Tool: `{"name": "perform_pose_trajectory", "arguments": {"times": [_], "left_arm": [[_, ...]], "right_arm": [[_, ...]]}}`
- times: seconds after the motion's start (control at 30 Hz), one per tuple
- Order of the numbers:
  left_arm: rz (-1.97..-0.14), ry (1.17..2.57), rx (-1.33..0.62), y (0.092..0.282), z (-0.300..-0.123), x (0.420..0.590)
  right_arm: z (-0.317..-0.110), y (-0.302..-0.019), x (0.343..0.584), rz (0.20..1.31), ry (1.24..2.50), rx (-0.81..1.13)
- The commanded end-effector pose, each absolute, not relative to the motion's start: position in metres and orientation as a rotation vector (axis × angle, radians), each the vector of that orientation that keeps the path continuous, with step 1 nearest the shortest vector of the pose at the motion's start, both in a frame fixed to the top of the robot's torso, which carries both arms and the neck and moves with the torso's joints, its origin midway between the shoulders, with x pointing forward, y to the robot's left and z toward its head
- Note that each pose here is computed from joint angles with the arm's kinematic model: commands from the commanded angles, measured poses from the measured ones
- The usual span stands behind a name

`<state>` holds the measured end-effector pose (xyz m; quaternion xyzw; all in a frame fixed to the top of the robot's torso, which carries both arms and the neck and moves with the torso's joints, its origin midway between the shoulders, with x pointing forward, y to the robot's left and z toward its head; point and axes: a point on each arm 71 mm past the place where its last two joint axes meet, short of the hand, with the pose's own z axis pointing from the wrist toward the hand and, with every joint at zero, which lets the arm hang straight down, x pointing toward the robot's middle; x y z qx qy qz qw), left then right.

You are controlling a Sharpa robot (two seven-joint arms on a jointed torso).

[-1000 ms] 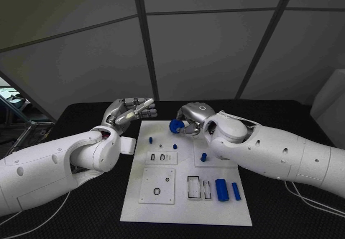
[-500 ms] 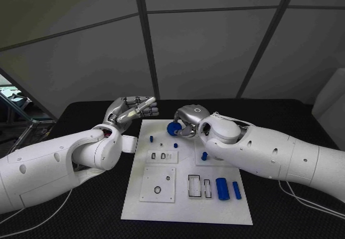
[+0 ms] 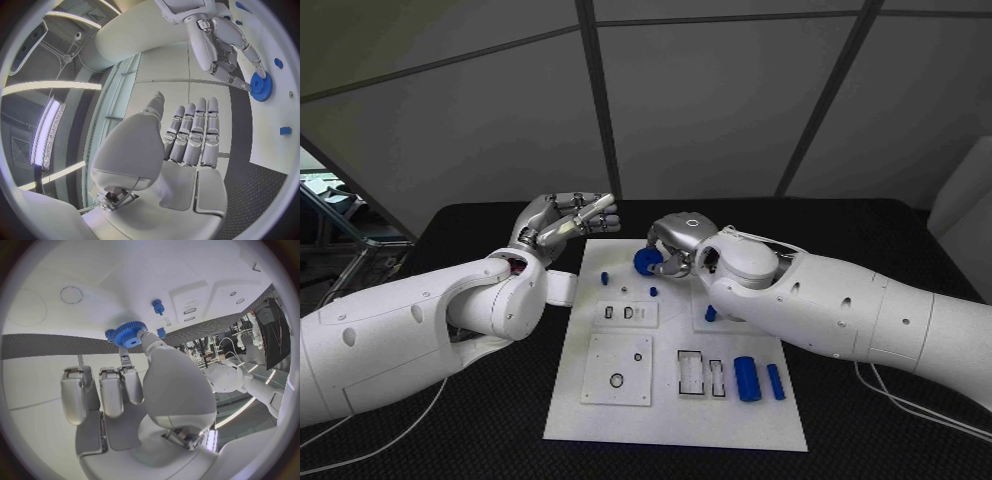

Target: Assemble the parts on the task board

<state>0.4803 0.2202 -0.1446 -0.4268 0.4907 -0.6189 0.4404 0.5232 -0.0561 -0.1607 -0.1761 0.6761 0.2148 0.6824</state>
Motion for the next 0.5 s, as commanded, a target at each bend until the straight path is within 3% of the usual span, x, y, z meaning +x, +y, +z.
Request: {"name": "perform_pose_trajectory", "arguments": {"times": [0.03, 0.5], "left_arm": [[-1.552, 1.220, -1.047, 0.2187, -0.1428, 0.4802], [-1.550, 1.222, -1.049, 0.2188, -0.1430, 0.4804]], "right_arm": [[-0.1614, -0.0544, 0.5236, 0.486, 1.530, -0.421], [-0.1646, -0.0543, 0.5264, 0.492, 1.558, -0.419]]}}
